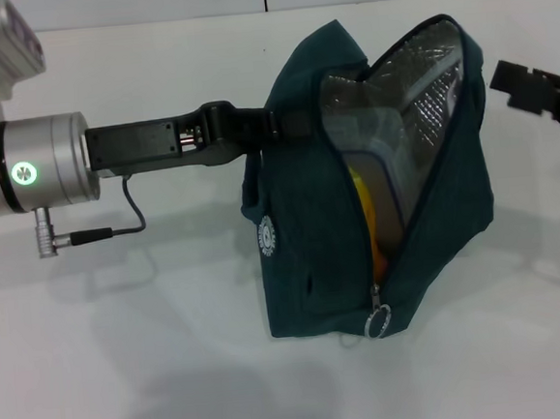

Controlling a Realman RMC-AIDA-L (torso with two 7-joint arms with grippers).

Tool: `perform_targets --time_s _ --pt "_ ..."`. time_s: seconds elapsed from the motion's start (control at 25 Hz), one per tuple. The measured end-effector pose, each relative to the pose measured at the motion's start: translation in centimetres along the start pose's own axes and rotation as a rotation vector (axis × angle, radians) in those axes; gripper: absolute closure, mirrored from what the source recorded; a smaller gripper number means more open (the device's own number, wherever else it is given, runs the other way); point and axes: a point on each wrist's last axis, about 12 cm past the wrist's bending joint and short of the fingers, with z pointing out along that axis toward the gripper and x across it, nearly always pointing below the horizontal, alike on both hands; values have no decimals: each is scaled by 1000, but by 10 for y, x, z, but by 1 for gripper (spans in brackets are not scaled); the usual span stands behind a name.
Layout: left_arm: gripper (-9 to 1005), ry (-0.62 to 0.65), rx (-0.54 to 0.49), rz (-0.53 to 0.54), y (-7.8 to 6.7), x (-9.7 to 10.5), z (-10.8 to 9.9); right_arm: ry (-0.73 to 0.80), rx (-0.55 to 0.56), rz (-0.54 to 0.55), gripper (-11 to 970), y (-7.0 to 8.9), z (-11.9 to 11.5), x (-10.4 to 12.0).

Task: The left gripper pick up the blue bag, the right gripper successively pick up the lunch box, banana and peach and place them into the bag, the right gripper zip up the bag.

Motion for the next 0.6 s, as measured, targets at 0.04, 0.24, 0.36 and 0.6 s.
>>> perform_targets --time_s 0.04,0.24,0.36,0.6 --pt "943 -3 -3 -1 0 0 -1 4 -34 -32 222 5 -1 1" --pt "943 -25 -22 -4 3 1 -8 25 -167 -168 226 22 -4 10" --pt "943 -30 -29 -5 4 1 -10 54 -190 -214 226 26 -5 19" --pt "943 -31 -36 -6 5 1 -10 115 -209 -292 226 31 -7 44"
